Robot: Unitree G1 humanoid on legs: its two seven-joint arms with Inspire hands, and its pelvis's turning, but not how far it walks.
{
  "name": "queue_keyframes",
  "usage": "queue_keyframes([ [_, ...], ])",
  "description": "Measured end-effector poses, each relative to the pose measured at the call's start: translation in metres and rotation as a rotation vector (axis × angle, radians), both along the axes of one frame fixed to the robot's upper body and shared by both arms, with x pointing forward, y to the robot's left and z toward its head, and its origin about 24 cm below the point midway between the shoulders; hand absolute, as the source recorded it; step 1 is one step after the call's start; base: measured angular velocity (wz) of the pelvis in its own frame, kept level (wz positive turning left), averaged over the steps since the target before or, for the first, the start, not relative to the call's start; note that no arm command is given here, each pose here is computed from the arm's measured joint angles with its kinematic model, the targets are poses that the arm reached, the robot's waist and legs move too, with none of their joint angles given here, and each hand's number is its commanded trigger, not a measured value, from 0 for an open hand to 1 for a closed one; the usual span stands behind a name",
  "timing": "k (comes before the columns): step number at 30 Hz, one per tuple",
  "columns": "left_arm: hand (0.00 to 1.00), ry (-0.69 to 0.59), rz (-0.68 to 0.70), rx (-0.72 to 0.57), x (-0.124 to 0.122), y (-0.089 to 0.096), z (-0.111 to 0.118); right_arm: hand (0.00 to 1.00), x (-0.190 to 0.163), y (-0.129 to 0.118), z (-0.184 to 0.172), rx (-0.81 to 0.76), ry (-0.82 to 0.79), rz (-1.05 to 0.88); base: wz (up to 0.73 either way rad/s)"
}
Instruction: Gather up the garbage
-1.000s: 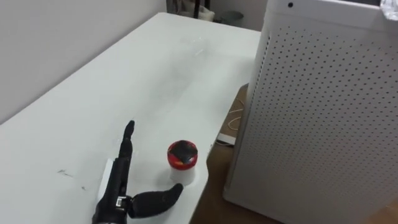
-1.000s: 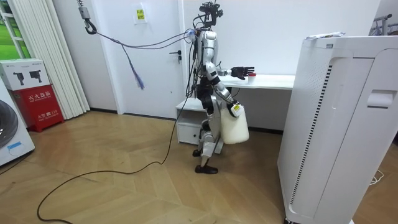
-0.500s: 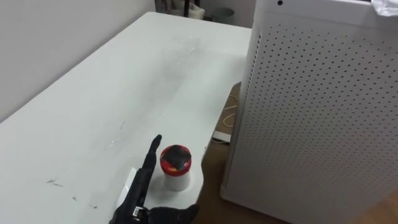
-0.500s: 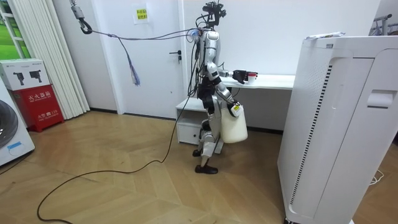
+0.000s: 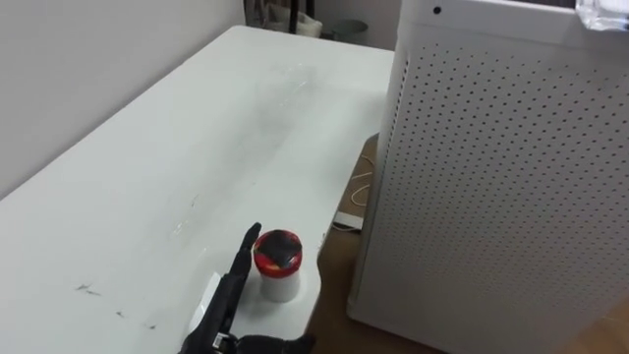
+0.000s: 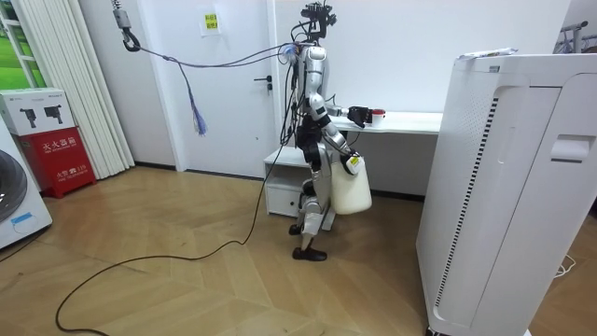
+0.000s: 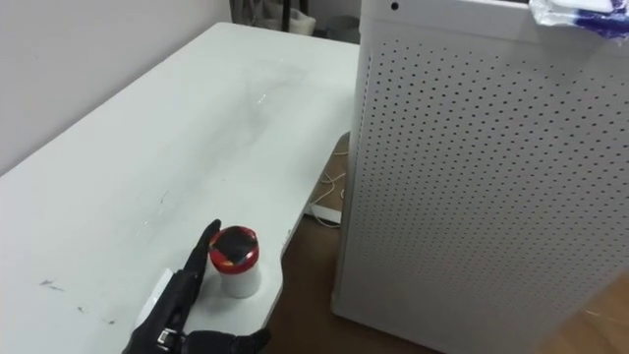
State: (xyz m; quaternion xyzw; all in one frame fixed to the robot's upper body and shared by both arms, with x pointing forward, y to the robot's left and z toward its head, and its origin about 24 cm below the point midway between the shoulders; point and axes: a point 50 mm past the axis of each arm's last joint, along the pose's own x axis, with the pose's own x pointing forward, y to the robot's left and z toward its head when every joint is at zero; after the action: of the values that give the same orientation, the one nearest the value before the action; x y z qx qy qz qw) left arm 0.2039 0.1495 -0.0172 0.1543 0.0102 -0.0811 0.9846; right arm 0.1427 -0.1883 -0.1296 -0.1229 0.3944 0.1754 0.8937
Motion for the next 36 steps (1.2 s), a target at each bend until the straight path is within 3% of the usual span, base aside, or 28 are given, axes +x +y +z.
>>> queue_keyframes([
  [7, 0.0, 0.004, 0.017, -0.026, 0.003, 0.001, 0.0, 1.0, 0.0, 0.0, 0.0, -0.007, -0.005, -0.007, -0.01],
  [23, 0.0, 0.005, 0.196, -0.218, 0.014, 0.004, 0.002, 1.0, 0.0, 0.003, 0.0, -0.026, -0.017, -0.024, -0.01],
  [36, 0.0, 0.011, 0.271, -0.25, 0.02, 0.002, 0.002, 1.0, -0.007, 0.01, -0.004, -0.022, -0.004, -0.051, 0.0],
])
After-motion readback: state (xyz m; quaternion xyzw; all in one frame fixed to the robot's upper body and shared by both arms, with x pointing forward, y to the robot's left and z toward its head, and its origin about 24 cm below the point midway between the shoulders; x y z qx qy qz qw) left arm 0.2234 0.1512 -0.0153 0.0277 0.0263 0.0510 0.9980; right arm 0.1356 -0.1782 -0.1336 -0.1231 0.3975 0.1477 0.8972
